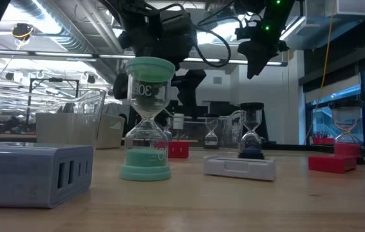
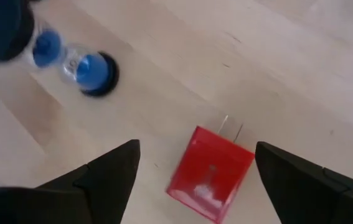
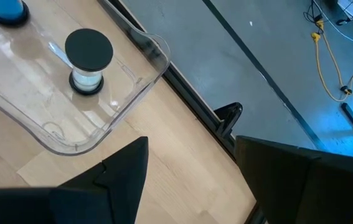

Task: Pick & Place Office items
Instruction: Put the top red charger adapter into the gray bin

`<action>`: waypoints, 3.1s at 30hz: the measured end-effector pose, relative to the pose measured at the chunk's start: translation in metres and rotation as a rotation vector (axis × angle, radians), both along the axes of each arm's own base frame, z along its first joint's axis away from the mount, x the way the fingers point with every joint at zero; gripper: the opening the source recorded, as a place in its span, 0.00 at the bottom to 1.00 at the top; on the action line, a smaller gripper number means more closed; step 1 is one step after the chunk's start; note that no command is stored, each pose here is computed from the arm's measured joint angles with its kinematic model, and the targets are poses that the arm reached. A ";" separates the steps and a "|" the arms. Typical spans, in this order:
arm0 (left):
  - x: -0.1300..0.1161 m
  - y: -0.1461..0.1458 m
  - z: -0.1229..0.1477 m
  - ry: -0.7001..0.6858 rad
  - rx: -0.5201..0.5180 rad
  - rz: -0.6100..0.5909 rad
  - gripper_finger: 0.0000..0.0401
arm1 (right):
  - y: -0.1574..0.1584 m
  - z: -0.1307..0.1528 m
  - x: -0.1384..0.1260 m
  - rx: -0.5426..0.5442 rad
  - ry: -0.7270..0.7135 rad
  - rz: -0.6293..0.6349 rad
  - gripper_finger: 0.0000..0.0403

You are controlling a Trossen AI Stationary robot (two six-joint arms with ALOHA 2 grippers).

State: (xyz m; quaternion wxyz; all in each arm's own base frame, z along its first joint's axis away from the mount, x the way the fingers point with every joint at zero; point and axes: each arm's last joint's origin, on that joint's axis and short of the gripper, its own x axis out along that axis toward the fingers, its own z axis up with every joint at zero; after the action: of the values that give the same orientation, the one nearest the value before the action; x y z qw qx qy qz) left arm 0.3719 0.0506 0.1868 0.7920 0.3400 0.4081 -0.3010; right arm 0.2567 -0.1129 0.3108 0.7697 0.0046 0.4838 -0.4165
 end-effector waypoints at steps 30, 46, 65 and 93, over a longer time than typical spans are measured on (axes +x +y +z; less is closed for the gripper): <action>0.007 0.003 -0.049 0.137 0.247 -0.187 0.56 | 0.000 0.000 0.000 0.000 0.000 0.001 0.60; 0.019 0.006 -0.015 0.268 0.271 0.207 0.54 | 0.000 0.000 0.000 -0.004 0.015 0.018 0.60; -0.063 0.058 0.099 0.087 -0.106 0.723 0.54 | 0.000 0.000 0.000 -0.009 0.031 0.037 0.60; -0.226 0.092 0.025 -0.070 -0.117 2.074 0.55 | -0.001 0.002 0.003 -0.029 0.016 0.059 0.60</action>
State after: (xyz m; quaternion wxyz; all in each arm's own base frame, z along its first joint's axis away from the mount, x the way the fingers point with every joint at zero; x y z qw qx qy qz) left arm 0.1455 0.1427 0.2116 0.6887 -0.2082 0.4619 0.5186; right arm 0.2595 -0.1140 0.3125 0.7779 -0.0242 0.4836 -0.4005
